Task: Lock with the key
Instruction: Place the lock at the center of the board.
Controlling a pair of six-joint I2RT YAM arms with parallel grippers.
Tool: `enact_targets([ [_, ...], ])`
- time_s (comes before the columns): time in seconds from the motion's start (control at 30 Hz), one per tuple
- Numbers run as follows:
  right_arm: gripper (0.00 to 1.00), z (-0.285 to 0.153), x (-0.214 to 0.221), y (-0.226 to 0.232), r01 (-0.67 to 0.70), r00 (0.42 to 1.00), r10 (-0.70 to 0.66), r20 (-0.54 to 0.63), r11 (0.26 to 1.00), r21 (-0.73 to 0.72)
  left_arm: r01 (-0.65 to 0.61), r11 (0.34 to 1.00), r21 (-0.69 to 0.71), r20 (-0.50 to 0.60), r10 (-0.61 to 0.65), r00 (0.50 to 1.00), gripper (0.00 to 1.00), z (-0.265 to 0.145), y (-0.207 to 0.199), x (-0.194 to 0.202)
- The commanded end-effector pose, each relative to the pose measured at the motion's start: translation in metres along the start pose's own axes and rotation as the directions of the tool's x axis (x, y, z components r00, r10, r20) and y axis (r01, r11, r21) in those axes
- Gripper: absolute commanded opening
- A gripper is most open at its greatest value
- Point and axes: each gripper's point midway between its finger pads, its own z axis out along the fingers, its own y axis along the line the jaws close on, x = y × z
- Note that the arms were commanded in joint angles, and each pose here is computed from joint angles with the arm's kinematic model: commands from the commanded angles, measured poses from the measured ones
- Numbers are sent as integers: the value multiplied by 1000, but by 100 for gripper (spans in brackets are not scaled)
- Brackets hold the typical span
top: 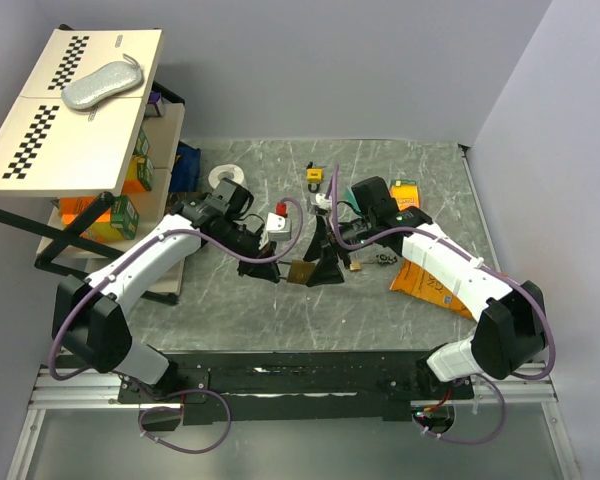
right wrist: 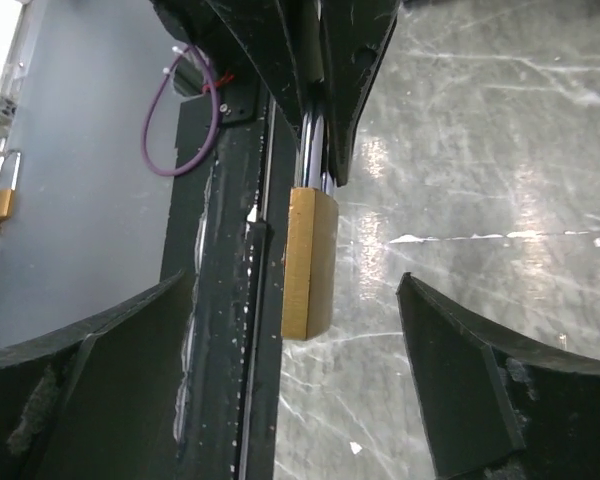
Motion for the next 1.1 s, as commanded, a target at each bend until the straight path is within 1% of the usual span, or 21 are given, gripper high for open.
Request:
enact_targets([
  [0.0,77,3,-8,5,49,998,-48,38,999,-23,-99,994,41,139,92,986,1,-8,-8,-45],
  [0.27,45,11,-3,0,55,998,-55,21,998,6,-75,996,43,149,68,987,4,-7,-4,-51],
  [0.37,11,11,-7,-1,61,998,-61,26,998,11,-60,997,39,149,54,987,7,-6,-2,-53],
  [0.4,0,10,-7,-2,55,998,-55,22,998,16,-32,999,23,146,28,989,21,-7,1,-53],
  [0.43,0,9,-7,-3,42,999,-42,23,999,23,2,1000,2,151,-2,989,30,-9,4,-52],
  [0.5,0,4,-14,-15,52,997,-56,51,995,87,91,989,-115,245,-60,968,51,-27,25,-69],
  [0.53,0,-2,-21,-17,4,996,-14,90,993,114,169,971,-170,285,-116,951,59,-31,38,-65],
  [0.57,0,-4,-16,-23,-40,993,25,112,989,139,315,929,-194,407,-216,888,69,-44,50,-86],
  [0.6,0,-16,-20,-37,-78,986,47,157,977,199,376,895,-241,481,-226,847,90,-63,59,-92],
  [0.63,0,-23,-35,-47,-126,966,62,251,960,248,438,867,-237,519,-268,811,92,-65,64,-87],
  [0.67,0,-29,-43,-53,-148,952,62,300,951,273,556,808,-194,581,-362,729,94,-69,66,-92],
  [0.7,0,-34,-50,-59,-163,940,54,337,939,303,589,783,-198,631,-358,688,97,-76,71,-100],
  [0.73,0,-41,-63,-66,-179,923,33,384,919,351,640,743,-197,662,-380,645,98,-80,78,-100],
  [0.77,0,-43,-68,-69,-182,916,21,401,912,368,720,680,-138,703,-445,555,98,-83,81,-104],
  [0.8,0,-47,-72,-75,-198,909,14,417,895,400,745,656,-116,729,-453,513,98,-88,84,-109],
  [0.83,0,-50,-78,-77,-216,900,12,436,881,421,786,609,-109,758,-460,462,98,-92,93,-109],
  [0.87,0,-54,-85,-82,-219,889,-11,458,867,447,832,551,-55,774,-503,384,98,-93,97,-111],
  [0.93,0,-52,-94,-84,-228,883,-23,469,852,471,878,479,-15,787,-536,305,99,-94,108,-112],
  [0.97,0,-53,-98,-87,-232,879,-35,475,839,491,908,419,26,803,-550,231,99,-97,115,-114],
  [1.0,0,-51,-101,-87,-232,877,-42,478,835,499,917,397,46,806,-557,201,97,-97,123,-115],
  [1.07,0,-47,-109,-85,-222,874,-60,482,833,507,935,345,81,803,-578,144,96,-95,131,-118],
])
